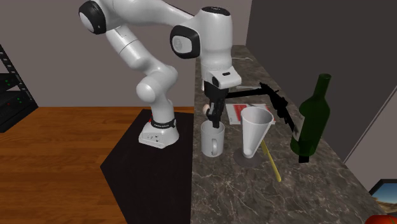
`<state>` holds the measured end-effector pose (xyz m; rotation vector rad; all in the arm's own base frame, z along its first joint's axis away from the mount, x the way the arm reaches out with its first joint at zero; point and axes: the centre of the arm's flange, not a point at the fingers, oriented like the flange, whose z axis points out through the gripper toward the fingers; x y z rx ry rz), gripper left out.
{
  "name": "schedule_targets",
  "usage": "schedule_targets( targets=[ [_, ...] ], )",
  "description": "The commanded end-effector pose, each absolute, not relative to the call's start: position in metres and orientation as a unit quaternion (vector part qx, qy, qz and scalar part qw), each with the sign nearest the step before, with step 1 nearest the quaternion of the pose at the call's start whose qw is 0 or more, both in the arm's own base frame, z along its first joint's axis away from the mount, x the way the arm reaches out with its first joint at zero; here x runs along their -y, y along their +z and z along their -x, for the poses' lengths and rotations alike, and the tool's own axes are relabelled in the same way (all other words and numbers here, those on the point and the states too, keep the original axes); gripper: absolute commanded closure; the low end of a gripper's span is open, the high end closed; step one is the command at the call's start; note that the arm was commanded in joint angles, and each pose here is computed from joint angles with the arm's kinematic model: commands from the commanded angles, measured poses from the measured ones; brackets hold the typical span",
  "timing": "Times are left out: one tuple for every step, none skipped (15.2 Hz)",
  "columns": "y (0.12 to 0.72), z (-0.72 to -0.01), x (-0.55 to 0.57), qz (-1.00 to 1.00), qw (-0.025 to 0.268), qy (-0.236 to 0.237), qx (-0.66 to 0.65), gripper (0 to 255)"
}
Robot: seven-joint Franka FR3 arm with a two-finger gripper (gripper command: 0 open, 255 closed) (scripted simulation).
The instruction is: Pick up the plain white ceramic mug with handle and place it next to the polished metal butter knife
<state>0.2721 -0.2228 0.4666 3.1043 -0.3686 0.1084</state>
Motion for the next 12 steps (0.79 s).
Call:
schedule_targets(
  targets=[
    [0.478, -0.273, 0.224, -0.992, 0.007, 0.035, 0.118, 255],
    [0.483, -0.273, 0.224, -0.992, 0.007, 0.035, 0.118, 255],
    [0.488, -0.273, 0.224, -0.992, 0.007, 0.035, 0.118, 255],
    [0.494, -0.273, 0.224, -0.992, 0.007, 0.035, 0.118, 255],
    [0.499, -0.273, 0.224, -0.992, 0.007, 0.035, 0.118, 255],
    [0.504, -0.273, 0.224, -0.992, 0.007, 0.035, 0.118, 255],
    [0.51, -0.273, 0.224, -0.992, 0.007, 0.035, 0.118, 255],
    [0.515, -0.273, 0.224, -0.992, 0.007, 0.035, 0.118, 255],
    [0.52, -0.273, 0.224, -0.992, 0.007, 0.035, 0.118, 255],
    [0.525, -0.273, 0.224, -0.992, 0.007, 0.035, 0.118, 255],
    [0.531, -0.273, 0.224, -0.992, 0.007, 0.035, 0.118, 255],
    [0.536, -0.273, 0.224, -0.992, 0.007, 0.035, 0.118, 255]
  ],
)
